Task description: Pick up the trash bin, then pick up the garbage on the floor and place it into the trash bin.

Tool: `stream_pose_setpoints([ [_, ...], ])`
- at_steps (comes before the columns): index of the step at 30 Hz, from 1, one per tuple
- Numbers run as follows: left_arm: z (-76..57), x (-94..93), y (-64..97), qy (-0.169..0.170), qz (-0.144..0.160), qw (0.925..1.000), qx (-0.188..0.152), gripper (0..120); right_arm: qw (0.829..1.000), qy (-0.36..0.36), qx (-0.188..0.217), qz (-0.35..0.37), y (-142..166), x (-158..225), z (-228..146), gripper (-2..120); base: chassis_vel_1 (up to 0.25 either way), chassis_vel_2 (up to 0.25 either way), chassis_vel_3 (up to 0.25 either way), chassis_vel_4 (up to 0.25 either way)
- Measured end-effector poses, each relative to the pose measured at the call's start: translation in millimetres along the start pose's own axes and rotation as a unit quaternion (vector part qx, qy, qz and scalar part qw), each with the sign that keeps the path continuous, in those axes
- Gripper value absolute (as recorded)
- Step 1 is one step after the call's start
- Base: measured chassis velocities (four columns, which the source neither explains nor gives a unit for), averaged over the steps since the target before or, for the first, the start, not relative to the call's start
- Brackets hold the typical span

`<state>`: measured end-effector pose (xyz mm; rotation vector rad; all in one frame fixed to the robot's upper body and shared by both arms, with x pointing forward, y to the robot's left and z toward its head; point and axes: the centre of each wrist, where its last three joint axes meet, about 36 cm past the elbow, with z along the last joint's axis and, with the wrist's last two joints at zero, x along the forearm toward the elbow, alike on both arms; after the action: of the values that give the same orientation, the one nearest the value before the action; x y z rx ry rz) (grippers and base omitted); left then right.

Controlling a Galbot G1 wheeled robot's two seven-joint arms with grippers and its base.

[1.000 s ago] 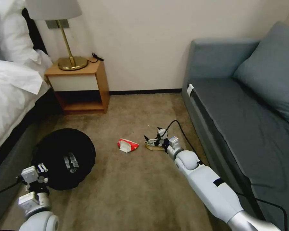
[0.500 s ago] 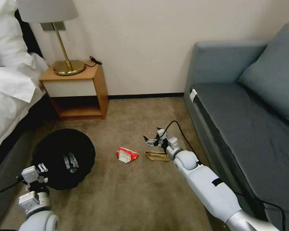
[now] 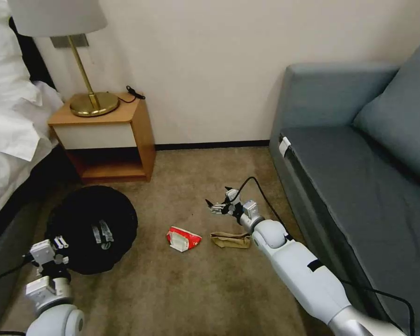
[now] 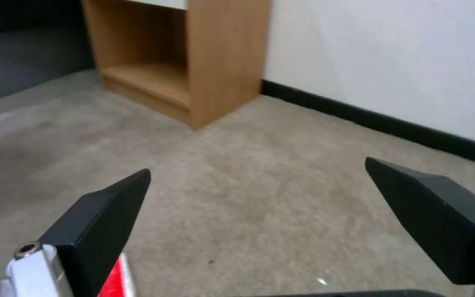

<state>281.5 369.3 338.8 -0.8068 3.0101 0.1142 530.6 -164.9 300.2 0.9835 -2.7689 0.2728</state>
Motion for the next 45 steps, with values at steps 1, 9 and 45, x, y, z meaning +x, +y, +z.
stream_pose_setpoints([
  [1, 0.0, 0.0, 0.0, 0.0, 0.0, 1.0, 0.0, 6, 1.0, 0.0, 0.0, 0.0, 0.0, 0.0, 0.0, 100, 0.0, 0.0, 0.0, 0.0],
  [9, 0.6, 0.7, 5.8, 0.002, -0.002, 1.0, -0.004, 6, 0.997, 0.002, 0.052, -0.06, -16.0, -23.5, -22.6, 100, 0.0, 0.0, 0.0, 0.0],
  [45, 7.9, 3.0, 17.9, 0.001, -0.006, 0.9996, -0.029, 6, 0.924, 0.22, 0.201, -0.241, 84.4, -139.4, -0.2, 100, 0.0, 0.0, 0.0, 0.0],
])
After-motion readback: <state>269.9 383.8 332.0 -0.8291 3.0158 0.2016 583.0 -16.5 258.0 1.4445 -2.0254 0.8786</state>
